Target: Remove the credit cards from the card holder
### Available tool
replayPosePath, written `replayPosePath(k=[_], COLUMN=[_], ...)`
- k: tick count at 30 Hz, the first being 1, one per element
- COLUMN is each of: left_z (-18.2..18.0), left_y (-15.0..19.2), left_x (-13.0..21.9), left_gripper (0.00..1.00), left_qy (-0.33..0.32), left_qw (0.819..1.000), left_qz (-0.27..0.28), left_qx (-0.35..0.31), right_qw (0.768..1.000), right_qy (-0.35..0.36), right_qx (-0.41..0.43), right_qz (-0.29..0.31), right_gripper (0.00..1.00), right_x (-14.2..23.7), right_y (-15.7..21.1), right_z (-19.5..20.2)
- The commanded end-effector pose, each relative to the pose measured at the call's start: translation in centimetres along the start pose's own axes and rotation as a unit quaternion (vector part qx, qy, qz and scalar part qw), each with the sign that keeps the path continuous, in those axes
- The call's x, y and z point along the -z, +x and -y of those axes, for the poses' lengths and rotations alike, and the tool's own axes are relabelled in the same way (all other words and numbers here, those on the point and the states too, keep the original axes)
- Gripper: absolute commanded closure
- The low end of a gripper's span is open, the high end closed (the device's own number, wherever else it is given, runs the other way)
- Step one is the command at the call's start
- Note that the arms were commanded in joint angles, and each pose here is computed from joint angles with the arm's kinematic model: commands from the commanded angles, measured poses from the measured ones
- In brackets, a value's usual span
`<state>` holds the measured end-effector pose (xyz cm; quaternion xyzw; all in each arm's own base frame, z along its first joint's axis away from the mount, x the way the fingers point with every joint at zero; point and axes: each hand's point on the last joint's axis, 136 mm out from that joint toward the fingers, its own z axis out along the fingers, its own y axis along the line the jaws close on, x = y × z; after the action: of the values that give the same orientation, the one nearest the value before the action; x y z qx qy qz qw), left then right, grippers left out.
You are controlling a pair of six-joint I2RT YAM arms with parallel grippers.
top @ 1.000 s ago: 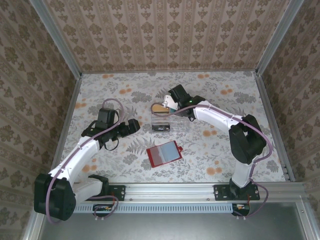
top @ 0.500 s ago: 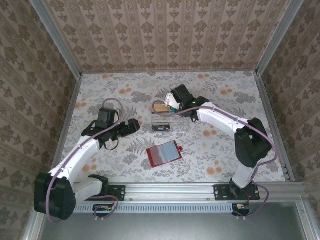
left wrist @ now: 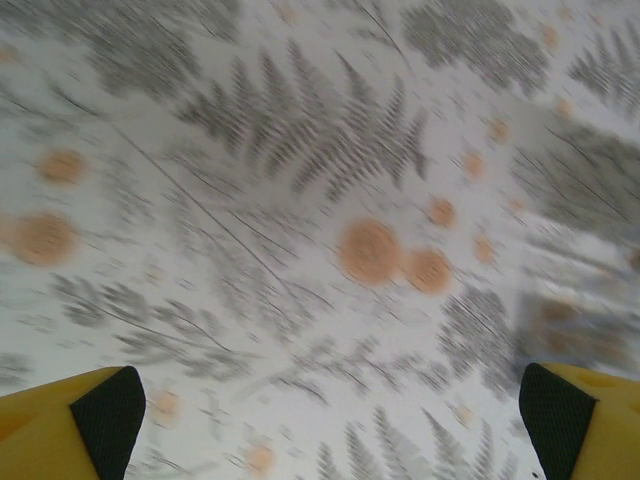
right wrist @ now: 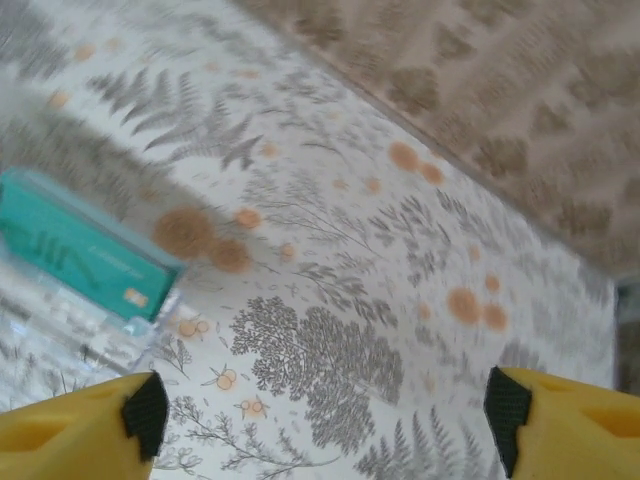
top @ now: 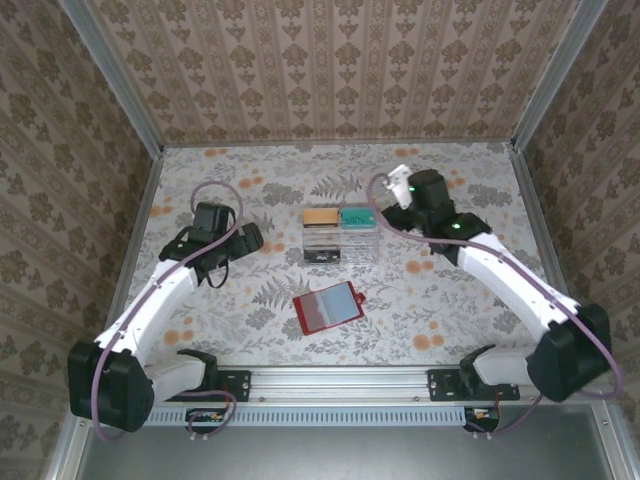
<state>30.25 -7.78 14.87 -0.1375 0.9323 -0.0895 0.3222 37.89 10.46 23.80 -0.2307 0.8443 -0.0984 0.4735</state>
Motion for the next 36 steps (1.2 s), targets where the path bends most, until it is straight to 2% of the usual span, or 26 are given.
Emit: replayPosePath(k=[1, 4, 7, 9, 12, 13, 15, 18, 21, 25, 29, 31, 32, 36], left_z=[-3.1, -4.3, -6.3, -6.5, -6.7, -7.0, -7.6, -8.5, -9.8, -10.5, -11.1, -11.4, -11.1, -9.0], left_y=[-3.5, -4.9, -5.6, -5.6, -5.2, -5.3, -5.5, -5.9, -5.0, -6.1, -8.0, -8.0, -8.2, -7.6], left_x=[1.7, 2.0, 2.0, 1.0, -0.7, -1.2, -2.3, -4.0, -5.7, -6.3, -6.2, -6.9, -7.0, -7.6], left_gripper=[0.00, 0.00, 0.00, 0.00, 0.00, 0.00, 0.00, 0.00, 0.00, 0.00, 0.00, 0.00, 0.00, 0.00], left_qy=[-0.088, -0.121, -0.170, -0.164, -0.154, -0.157, -0.148, -0.159, -0.175, -0.160, -0.114, -0.085, -0.076, -0.044], left_qw=[0.991, 0.979, 0.965, 0.960, 0.954, 0.952, 0.962, 0.960, 0.959, 0.951, 0.949, 0.953, 0.949, 0.949], left_qz=[0.096, 0.151, 0.194, 0.209, 0.215, 0.219, 0.187, 0.176, 0.158, 0.213, 0.271, 0.276, 0.288, 0.276], left_qx=[-0.036, -0.064, -0.044, -0.084, -0.141, -0.144, -0.133, -0.150, -0.159, -0.155, -0.116, -0.094, -0.102, -0.143], right_qw=[0.989, 0.978, 0.967, 0.960, 0.958, 0.956, 0.950, 0.937, 0.938, 0.933, 0.941, 0.945, 0.947, 0.949], right_qy=[0.004, 0.038, 0.078, 0.115, 0.135, 0.146, 0.172, 0.208, 0.204, 0.213, 0.179, 0.158, 0.148, 0.136], right_qx=[-0.143, -0.197, -0.230, -0.247, -0.249, -0.249, -0.257, -0.279, -0.279, -0.283, -0.282, -0.280, -0.277, -0.272], right_qz=[0.043, 0.061, 0.072, 0.071, 0.052, 0.043, 0.027, 0.019, 0.037, 0.056, 0.058, 0.060, 0.066, 0.086], right_gripper=[0.01, 0.00, 0.00, 0.00, 0.00, 0.00, 0.00, 0.00, 0.00, 0.00, 0.00, 0.00, 0.00, 0.00], right_x=[1.4, 2.0, 1.8, 1.5, 0.4, 0.0, -0.9, -2.6, -4.1, -5.6, -7.8, -7.9, -7.9, -8.1], right_y=[0.7, 3.0, 5.9, 8.4, 10.9, 11.5, 12.7, 14.6, 14.7, 14.5, 15.4, 15.1, 15.1, 15.7], right_z=[2.1, 3.8, 4.9, 5.5, 5.7, 5.9, 6.5, 7.4, 7.4, 8.4, 7.7, 7.2, 6.8, 6.0])
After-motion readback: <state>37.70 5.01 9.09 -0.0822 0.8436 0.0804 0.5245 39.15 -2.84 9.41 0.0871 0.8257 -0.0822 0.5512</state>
